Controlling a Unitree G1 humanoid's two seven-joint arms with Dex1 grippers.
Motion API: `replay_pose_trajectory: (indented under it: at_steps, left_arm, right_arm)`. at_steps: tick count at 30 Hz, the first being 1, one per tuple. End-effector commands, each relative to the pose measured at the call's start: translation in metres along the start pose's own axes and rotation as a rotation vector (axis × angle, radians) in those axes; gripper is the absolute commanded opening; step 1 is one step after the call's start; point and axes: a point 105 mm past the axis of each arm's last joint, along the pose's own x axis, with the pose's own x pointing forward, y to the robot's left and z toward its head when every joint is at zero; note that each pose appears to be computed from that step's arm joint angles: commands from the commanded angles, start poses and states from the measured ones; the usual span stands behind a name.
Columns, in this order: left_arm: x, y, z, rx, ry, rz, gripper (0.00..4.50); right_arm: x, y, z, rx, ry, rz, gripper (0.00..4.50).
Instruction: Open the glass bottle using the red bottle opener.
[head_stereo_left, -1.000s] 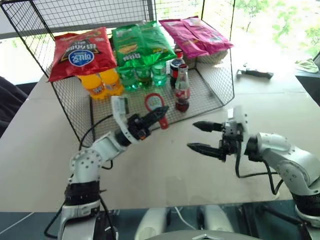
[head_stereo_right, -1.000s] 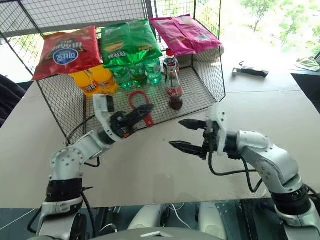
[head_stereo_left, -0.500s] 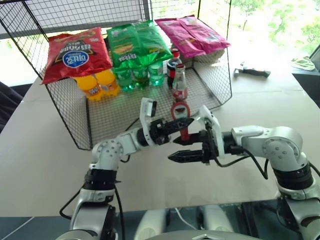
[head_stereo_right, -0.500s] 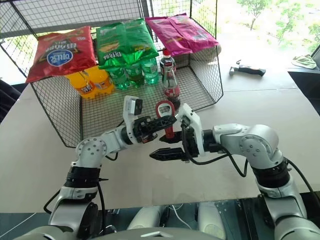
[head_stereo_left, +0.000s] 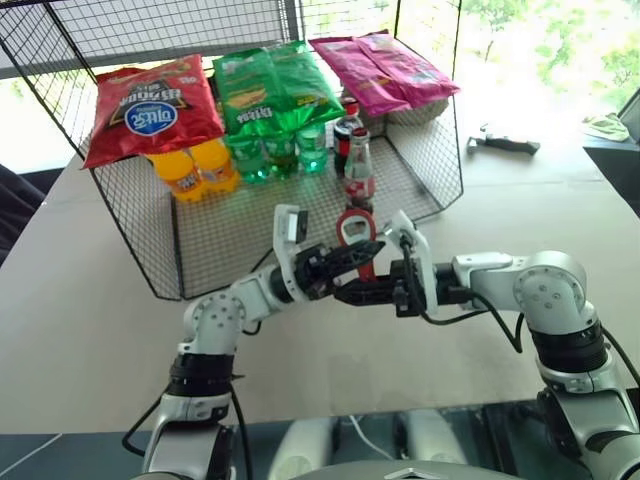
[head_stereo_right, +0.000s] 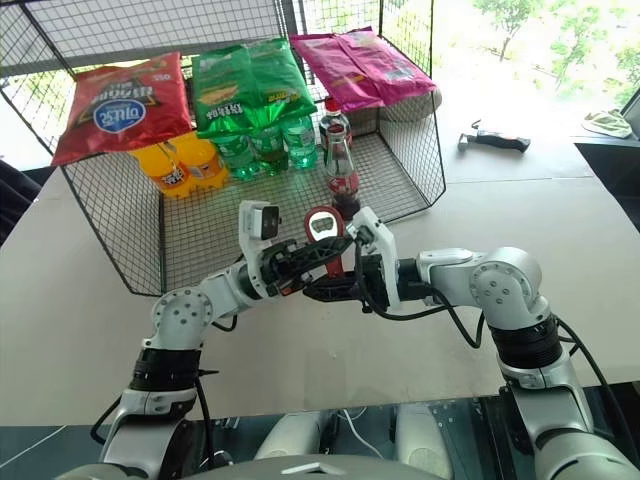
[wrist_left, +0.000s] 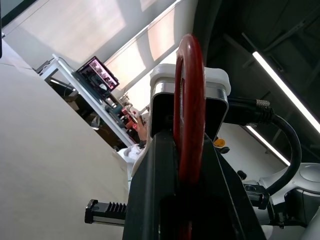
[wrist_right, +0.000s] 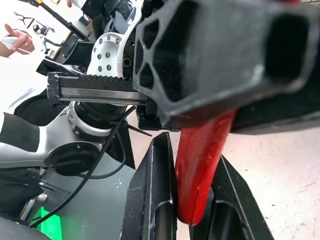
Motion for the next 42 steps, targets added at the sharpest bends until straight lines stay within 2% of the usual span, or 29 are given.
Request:
replay_pose_trajectory:
  at_steps: [1, 7, 10, 12, 14, 17, 18, 19, 21, 23, 26, 31, 37, 42]
  left_arm:
    - [-0.011, 0.0, -0.004, -0.011, 0.03, 0.026, 0.0]
    - [-0.013, 0.0, -0.004, 0.006, 0.043, 0.023, 0.0]
    - [-0.012, 0.004, 0.001, 0.07, 0.021, 0.047, 0.0]
    - [-0.012, 0.005, 0.002, 0.099, 0.023, 0.043, 0.84]
    - [-0.011, 0.006, 0.002, 0.122, 0.026, 0.047, 1.44]
    - [-0.012, 0.007, 0.002, 0.134, 0.027, 0.055, 2.89]
    - [-0.012, 0.007, 0.001, 0.136, 0.029, 0.058, 3.22]
    - [-0.013, 0.008, 0.002, 0.15, 0.026, 0.065, 3.8]
    - [-0.013, 0.006, 0.006, 0.177, 0.01, 0.074, 4.46]
    - [-0.013, 0.007, 0.011, 0.22, -0.004, 0.096, 4.46]
    - [-0.016, 0.016, 0.021, 0.33, -0.03, 0.183, 4.46]
    - [-0.015, 0.035, 0.038, 0.537, -0.087, 0.331, 4.46]
    - [-0.025, 0.062, 0.067, 0.822, -0.132, 0.62, 4.46]
    - [-0.019, 0.075, 0.087, 0.91, -0.173, 0.675, 4.46]
  right_arm:
    - [-0.011, 0.008, 0.023, -0.067, -0.082, 0.012, 0.07]
    - [-0.014, 0.001, 0.023, -0.061, -0.089, -0.026, 0.07]
    - [-0.014, -0.003, 0.022, -0.067, -0.086, -0.053, 0.07]
    - [-0.015, -0.004, 0.021, -0.072, -0.085, -0.062, 0.0]
    - [-0.016, -0.006, 0.021, -0.076, -0.086, -0.074, 0.0]
    - [-0.018, -0.008, 0.019, -0.078, -0.087, -0.088, 0.0]
    - [-0.019, -0.01, 0.018, -0.083, -0.082, -0.099, 0.0]
    - [-0.021, -0.012, 0.016, -0.087, -0.077, -0.114, 0.0]
    - [-0.028, -0.017, 0.012, -0.089, -0.076, -0.15, 0.0]
    - [-0.036, -0.023, 0.009, -0.092, -0.087, -0.196, 0.0]
    - [-0.059, -0.051, 0.004, -0.166, -0.113, -0.41, 0.0]
    - [-0.105, -0.085, 0.028, -0.375, -0.278, -0.776, 0.0]
    - [-0.16, -0.085, 0.063, -0.648, -0.469, -1.113, 0.0]
    - [-0.174, -0.081, 0.07, -0.703, -0.565, -1.199, 0.0]
